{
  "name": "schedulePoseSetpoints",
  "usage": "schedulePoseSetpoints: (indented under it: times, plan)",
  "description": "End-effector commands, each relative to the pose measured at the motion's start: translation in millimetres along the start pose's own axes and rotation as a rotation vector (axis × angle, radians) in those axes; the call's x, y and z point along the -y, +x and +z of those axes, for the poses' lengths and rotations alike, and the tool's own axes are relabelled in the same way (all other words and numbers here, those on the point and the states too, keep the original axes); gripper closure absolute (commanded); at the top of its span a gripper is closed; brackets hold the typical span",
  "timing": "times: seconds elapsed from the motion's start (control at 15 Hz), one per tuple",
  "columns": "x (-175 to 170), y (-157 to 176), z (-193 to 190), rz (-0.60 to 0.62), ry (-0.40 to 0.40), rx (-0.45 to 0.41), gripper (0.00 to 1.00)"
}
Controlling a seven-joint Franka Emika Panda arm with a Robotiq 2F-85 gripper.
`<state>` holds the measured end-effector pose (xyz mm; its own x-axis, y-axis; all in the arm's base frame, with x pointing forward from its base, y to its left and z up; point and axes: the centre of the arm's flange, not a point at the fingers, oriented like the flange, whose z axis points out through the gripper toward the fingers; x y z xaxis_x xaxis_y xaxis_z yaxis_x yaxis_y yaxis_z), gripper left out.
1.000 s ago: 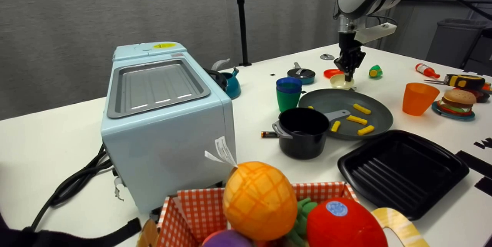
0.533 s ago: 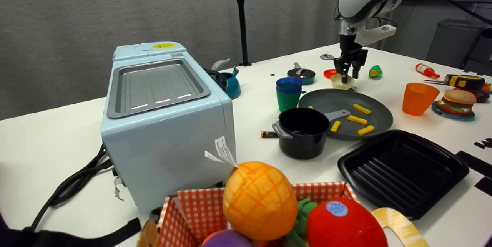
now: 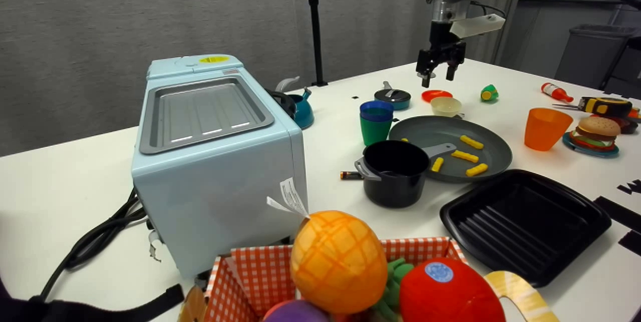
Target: Pour the things in the white bowl onto the plate
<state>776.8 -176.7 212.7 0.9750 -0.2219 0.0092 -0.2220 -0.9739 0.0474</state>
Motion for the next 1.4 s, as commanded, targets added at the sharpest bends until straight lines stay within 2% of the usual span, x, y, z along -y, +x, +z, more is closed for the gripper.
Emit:
schedulePoseSetpoints:
  times: [0.0,0.47,0.73,0.93,1.33]
  plan:
    - [18,3,-53,-0.046,0.104,-0.073,0.00]
    - [60,-24,-125,-0.242,0.225,-0.132,0.00]
    - [74,-46,-146,-0.353,0.267,-0.108,0.00]
    - [69,-64,-152,-0.396,0.256,-0.071,0.00]
    - [33,-105,-153,-0.425,0.229,-0.011,0.00]
